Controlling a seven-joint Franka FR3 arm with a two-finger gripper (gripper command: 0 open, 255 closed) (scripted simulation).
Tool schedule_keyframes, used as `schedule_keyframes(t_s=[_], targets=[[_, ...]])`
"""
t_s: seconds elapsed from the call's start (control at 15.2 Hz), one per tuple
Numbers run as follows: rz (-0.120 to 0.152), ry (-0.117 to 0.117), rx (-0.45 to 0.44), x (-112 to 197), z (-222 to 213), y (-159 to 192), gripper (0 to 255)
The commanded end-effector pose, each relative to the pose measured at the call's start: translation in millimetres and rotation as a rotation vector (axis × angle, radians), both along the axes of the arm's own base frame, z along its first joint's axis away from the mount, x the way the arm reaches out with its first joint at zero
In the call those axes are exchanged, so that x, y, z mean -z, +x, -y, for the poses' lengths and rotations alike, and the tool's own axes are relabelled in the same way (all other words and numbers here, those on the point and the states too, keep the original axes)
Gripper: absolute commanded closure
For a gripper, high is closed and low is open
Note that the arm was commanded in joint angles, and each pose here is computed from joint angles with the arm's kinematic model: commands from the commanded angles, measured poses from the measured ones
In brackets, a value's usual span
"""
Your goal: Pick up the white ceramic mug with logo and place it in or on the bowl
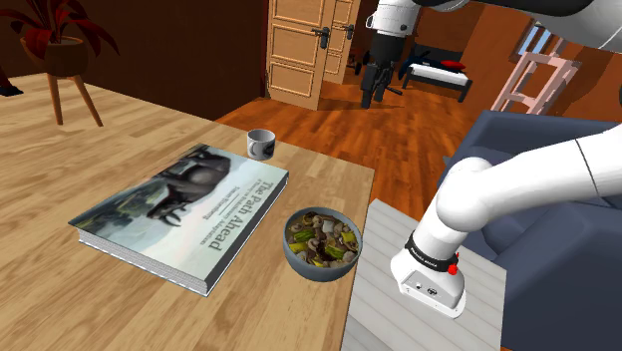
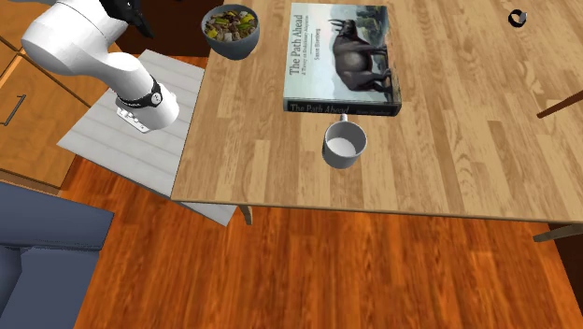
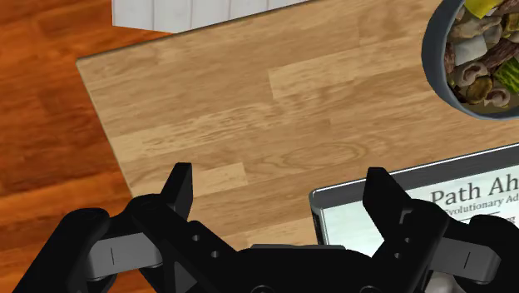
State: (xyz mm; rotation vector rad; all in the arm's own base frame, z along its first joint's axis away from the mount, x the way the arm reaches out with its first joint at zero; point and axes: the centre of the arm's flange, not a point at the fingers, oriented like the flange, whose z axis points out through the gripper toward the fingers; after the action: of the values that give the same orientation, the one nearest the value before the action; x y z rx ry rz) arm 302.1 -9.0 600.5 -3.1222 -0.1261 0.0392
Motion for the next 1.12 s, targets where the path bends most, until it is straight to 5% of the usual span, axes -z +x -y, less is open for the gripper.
schedule_keyframes(t_s=[0.0, 1.06], targets=[[0.000, 0.000, 0.000, 0.0, 0.0, 0.0, 0], [0.020, 0.017, -0.037, 111.7, 9.4, 176.1, 0]])
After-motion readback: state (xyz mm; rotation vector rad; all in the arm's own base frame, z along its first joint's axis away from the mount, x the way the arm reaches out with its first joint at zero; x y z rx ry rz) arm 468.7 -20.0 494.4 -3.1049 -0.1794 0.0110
